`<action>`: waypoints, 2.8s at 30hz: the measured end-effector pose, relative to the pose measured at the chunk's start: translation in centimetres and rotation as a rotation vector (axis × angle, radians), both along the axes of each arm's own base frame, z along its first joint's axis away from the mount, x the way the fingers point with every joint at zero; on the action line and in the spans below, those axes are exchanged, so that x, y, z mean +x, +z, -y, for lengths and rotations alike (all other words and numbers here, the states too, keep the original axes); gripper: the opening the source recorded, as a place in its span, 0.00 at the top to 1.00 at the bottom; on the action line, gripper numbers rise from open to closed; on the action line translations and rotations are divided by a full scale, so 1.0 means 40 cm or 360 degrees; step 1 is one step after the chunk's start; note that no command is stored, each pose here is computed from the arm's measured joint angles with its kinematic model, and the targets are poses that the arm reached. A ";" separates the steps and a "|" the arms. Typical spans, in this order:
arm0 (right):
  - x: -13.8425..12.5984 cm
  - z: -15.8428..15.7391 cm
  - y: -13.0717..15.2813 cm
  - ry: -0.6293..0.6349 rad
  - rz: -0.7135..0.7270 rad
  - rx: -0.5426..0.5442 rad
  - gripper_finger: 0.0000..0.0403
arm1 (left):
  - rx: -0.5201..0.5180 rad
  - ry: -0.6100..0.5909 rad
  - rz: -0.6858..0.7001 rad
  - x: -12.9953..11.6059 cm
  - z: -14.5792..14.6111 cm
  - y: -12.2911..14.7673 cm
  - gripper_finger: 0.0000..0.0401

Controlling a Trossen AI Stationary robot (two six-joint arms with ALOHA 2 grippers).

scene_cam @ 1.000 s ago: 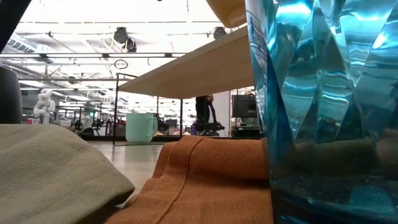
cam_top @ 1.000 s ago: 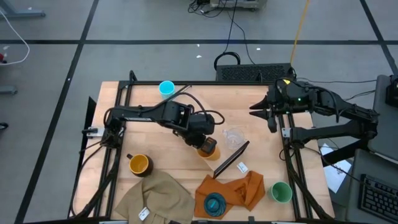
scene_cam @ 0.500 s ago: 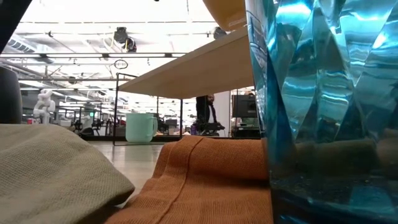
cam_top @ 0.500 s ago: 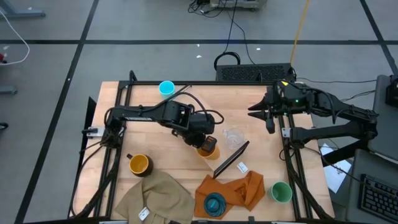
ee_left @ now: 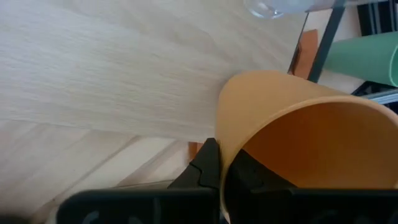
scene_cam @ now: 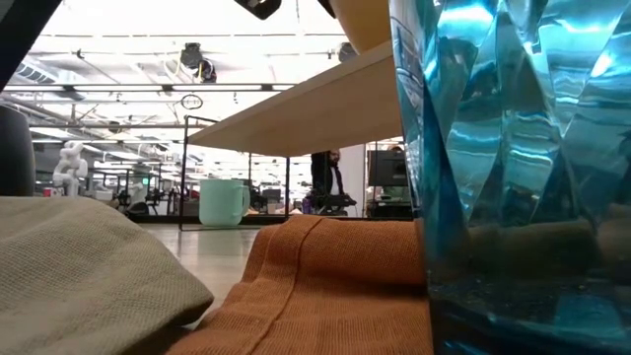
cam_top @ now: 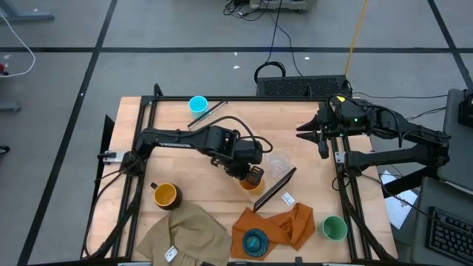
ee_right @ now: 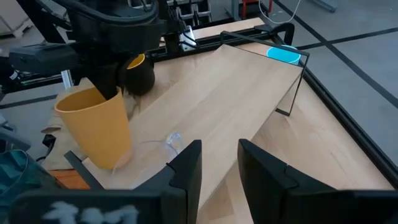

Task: Stack small to large cups/mugs on shelf
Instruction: Put the yellow cup on the shelf

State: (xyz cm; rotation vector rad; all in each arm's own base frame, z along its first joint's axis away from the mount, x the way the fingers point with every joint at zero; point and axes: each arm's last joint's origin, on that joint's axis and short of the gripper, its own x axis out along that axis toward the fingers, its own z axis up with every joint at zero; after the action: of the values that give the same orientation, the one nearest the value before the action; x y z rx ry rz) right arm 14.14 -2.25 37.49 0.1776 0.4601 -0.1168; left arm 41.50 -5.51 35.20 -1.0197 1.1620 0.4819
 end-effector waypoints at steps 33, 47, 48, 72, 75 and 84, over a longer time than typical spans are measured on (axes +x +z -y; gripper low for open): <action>-0.002 0.000 -0.005 0.0006 -0.0034 -0.0005 0.76 | -0.0085 -0.0027 0.0074 0.013 -0.013 0.005 0.95; -0.003 0.000 -0.005 0.0009 -0.0041 -0.0008 0.76 | -0.0076 -0.0045 0.0021 0.005 -0.014 0.001 0.95; -0.003 -0.001 -0.006 0.0009 -0.0045 -0.0008 0.76 | -0.0075 -0.0043 0.0021 0.005 -0.014 0.001 0.95; -0.003 -0.001 -0.006 0.0020 -0.0048 -0.0029 0.76 | -0.0106 0.0005 0.0099 0.017 -0.013 0.007 0.70; -0.003 0.000 -0.006 0.0020 -0.0049 -0.0029 0.76 | -0.0103 0.0008 0.0117 0.020 -0.013 0.008 0.70; -0.004 -0.001 -0.008 0.0020 -0.0065 -0.0026 0.76 | -0.0117 0.0010 0.0133 0.022 -0.004 0.010 0.70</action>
State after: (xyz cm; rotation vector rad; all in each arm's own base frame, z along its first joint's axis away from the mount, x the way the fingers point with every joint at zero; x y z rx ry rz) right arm 13.97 -2.22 37.15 0.1563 0.5006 -0.1118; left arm 42.36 -5.35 35.59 -1.0969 1.1090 0.4000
